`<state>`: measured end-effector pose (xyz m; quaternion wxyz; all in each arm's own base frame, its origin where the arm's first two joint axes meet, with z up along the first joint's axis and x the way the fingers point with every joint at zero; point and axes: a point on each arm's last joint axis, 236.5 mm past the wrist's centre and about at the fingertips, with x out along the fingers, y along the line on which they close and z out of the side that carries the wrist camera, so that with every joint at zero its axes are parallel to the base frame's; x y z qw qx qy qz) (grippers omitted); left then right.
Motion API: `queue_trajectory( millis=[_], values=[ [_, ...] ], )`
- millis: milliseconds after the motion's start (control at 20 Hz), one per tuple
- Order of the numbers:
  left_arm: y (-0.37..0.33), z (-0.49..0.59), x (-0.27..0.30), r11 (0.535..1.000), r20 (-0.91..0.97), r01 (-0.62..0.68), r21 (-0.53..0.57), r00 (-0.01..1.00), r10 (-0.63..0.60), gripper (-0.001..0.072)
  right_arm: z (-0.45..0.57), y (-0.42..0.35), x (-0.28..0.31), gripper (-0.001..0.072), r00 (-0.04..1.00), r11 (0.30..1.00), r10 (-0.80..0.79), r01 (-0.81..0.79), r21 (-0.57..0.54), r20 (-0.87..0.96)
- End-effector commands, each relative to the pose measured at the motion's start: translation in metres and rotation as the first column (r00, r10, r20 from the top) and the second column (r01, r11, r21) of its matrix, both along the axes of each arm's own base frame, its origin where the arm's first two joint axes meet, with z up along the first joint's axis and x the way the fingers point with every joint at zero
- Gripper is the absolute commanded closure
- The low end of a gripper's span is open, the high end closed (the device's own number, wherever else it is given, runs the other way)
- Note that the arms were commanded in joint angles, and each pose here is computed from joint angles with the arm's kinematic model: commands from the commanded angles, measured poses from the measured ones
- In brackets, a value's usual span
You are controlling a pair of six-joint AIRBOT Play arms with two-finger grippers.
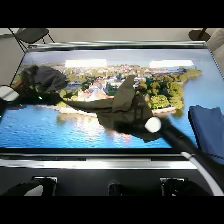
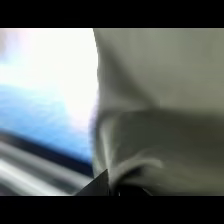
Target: Fold the shirts.
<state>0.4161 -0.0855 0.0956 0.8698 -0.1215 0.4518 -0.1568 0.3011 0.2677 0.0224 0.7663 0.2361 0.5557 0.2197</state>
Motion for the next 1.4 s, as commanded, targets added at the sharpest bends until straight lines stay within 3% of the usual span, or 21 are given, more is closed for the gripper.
queue_trajectory(
  millis=[0, 100, 250, 350, 600, 850, 1050, 1250, 1350],
  values=[
    [0.011, 0.18, 0.007, 0.997, 0.427, -0.068, -0.041, 0.901, 0.079, 0.068, 0.16, -0.155, 0.056, 0.0671, 0.876, 0.909, -0.04, 0.232, -0.347, 0.481],
    [0.032, 0.32, -0.029, 0.979, 0.676, -0.137, -0.153, 0.708, 0.204, 0.068, 0.321, -0.23, 0.039, 0.0671, 0.576, 0.835, -0.145, 0.507, -0.212, 0.805],
    [0.057, 0.443, -0.112, 0.945, 0.834, -0.169, -0.28, 0.444, 0.327, 0.068, 0.472, -0.295, -0.058, 0.0671, 0.158, 0.723, -0.204, 0.69, 0.04, 0.966],
    [0.05, 0.474, -0.153, 0.946, 0.874, -0.131, -0.297, 0.362, 0.325, 0.0681, 0.503, -0.299, -0.09, 0.0671, 0.056, 0.716, -0.217, 0.688, 0.12, 0.975],
    [0.042, 0.524, -0.208, 0.929, 0.912, -0.025, -0.369, 0.184, 0.367, 0.0681, 0.524, -0.284, -0.102, 0.0671, -0.004, 0.759, -0.247, 0.621, 0.196, 0.969],
    [0.048, 0.524, -0.199, 0.934, 0.917, -0.061, -0.353, 0.173, 0.358, 0.0681, 0.505, -0.285, -0.086, 0.0671, 0.078, 0.756, -0.256, 0.637, 0.149, 0.964],
    [0.061, 0.504, -0.153, 0.936, 0.909, -0.138, -0.323, 0.229, 0.348, 0.0681, 0.442, -0.279, -0.027, 0.0671, 0.329, 0.766, -0.282, 0.643, 0.005, 0.901],
    [0.066, 0.404, -0.036, 0.946, 0.777, -0.207, -0.249, 0.541, 0.322, 0.068, 0.323, -0.254, 0.066, 0.0671, 0.682, 0.819, -0.29, 0.54, -0.194, 0.671],
    [0.073, 0.332, 0.03, 0.961, 0.689, -0.23, -0.153, 0.672, 0.27, 0.0679, 0.253, -0.251, 0.122, 0.067, 0.79, 0.822, -0.289, 0.495, -0.282, 0.541]
  ],
)
